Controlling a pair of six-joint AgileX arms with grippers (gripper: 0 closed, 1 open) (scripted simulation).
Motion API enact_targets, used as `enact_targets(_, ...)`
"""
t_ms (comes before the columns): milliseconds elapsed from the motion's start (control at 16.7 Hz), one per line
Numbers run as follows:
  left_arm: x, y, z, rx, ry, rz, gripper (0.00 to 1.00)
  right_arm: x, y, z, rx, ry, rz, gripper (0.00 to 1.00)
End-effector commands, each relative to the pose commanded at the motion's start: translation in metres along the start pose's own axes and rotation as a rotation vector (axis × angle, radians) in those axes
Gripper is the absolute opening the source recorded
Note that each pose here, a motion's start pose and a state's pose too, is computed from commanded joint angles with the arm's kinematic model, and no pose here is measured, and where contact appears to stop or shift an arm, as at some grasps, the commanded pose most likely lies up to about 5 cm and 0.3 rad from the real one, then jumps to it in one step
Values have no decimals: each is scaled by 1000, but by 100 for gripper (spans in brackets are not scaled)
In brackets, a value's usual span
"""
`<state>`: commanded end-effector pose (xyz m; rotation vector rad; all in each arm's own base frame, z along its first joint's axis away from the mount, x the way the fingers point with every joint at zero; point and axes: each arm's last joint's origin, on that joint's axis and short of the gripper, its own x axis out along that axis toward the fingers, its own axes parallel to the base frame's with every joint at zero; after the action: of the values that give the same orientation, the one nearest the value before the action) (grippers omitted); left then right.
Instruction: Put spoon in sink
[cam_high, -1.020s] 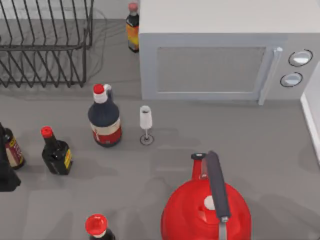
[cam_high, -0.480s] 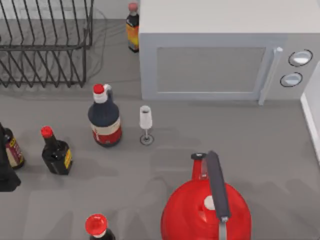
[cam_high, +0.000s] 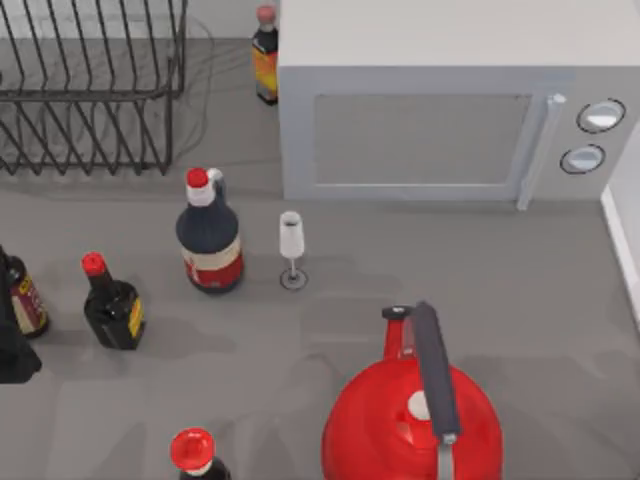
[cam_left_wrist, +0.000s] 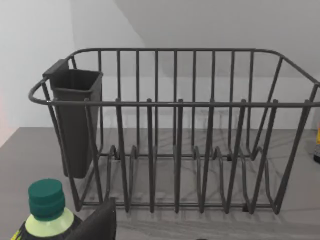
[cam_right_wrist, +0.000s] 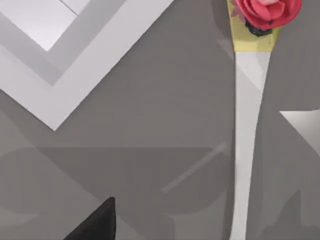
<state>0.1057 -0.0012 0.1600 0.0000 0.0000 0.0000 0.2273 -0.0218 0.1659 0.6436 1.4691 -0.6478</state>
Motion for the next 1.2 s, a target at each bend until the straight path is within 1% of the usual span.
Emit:
enact_targets(240,0,0,0,0,0,0,100,47,1,2,-1,-10,9,100)
enact_targets(360,0,0,0,0,0,0,100,64,-1,-1,0,-6,5,100)
enact_targets(480,0,0,0,0,0,0,100,72,-3,-2,0,-1,1,100)
enact_targets(720,0,0,0,0,0,0,100,73,-3,-3,0,-1,1,100)
enact_targets(1200,0,0,0,0,0,0,100,73,-3,-3,0,-1,1,40)
